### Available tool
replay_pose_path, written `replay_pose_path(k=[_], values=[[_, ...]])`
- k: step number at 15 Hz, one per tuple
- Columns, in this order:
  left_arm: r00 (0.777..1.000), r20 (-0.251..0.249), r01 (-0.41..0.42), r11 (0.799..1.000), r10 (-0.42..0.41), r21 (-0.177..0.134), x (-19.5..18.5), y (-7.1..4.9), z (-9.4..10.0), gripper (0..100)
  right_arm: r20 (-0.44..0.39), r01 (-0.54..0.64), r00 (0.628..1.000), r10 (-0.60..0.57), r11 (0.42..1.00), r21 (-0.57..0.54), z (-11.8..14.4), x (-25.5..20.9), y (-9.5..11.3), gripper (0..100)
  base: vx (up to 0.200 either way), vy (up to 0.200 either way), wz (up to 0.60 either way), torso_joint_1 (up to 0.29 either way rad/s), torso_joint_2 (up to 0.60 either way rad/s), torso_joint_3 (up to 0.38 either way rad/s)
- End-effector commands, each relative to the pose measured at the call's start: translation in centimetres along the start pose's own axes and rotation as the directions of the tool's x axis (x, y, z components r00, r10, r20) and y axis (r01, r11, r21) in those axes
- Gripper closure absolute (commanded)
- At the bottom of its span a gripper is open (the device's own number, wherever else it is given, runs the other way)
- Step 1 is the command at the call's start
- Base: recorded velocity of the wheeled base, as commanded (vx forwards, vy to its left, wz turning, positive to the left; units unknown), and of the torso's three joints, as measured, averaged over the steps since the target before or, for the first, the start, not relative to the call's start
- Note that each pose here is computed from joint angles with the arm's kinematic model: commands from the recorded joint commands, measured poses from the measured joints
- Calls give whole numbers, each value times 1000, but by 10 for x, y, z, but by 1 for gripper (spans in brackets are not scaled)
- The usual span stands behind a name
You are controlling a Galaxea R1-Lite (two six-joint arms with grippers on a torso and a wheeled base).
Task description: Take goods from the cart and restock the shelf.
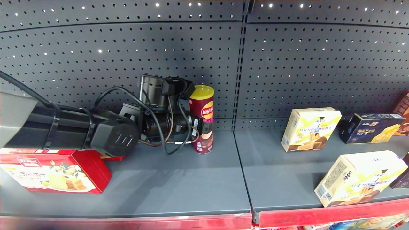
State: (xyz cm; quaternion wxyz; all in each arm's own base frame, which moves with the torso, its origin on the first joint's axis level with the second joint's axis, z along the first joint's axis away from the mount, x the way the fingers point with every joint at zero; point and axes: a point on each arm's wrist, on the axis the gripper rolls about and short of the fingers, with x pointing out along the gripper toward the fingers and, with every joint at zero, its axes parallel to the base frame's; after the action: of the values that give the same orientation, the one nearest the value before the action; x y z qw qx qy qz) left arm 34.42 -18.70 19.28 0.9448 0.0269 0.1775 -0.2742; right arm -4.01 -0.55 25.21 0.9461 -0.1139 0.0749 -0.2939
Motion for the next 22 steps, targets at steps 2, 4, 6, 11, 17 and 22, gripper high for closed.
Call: replay_pose_path(k=[2, 4, 6, 11, 17, 22], values=[[1000, 0, -6, 1000, 6, 0, 11, 0, -1, 0, 5, 2, 1000, -2, 1000, 3, -3, -2, -1, 100, 0, 0, 0, 0, 0, 0], [1000, -9, -8, 1000, 8, -3, 16, 1, -4, 0, 7, 1, 1000, -1, 1000, 2, -6, -4, -1, 100, 0, 0, 0, 0, 0, 0], [1000, -20, -11, 1000, 11, -4, 22, 2, -8, 0, 11, 2, 1000, -2, 1000, 3, -11, -7, -1, 100, 0, 0, 0, 0, 0, 0], [999, -16, -29, 1000, 29, -9, 33, 2, -8, 100, 33, 10, 999, -9, 1000, -19, -14, -13, -4, 100, 0, 0, 0, 0, 0, 0], [1000, -26, -15, 1000, 15, -6, 32, -4, -10, 100, 49, 14, 999, -13, 1000, -18, -17, -18, -6, 100, 0, 0, 0, 0, 0, 0], [998, 38, 50, 995, -47, -81, -16, -23, -5, 100, 73, 18, 997, -18, 1000, -4, -21, -24, -8, 100, 0, 0, 0, 0, 0, 0]])
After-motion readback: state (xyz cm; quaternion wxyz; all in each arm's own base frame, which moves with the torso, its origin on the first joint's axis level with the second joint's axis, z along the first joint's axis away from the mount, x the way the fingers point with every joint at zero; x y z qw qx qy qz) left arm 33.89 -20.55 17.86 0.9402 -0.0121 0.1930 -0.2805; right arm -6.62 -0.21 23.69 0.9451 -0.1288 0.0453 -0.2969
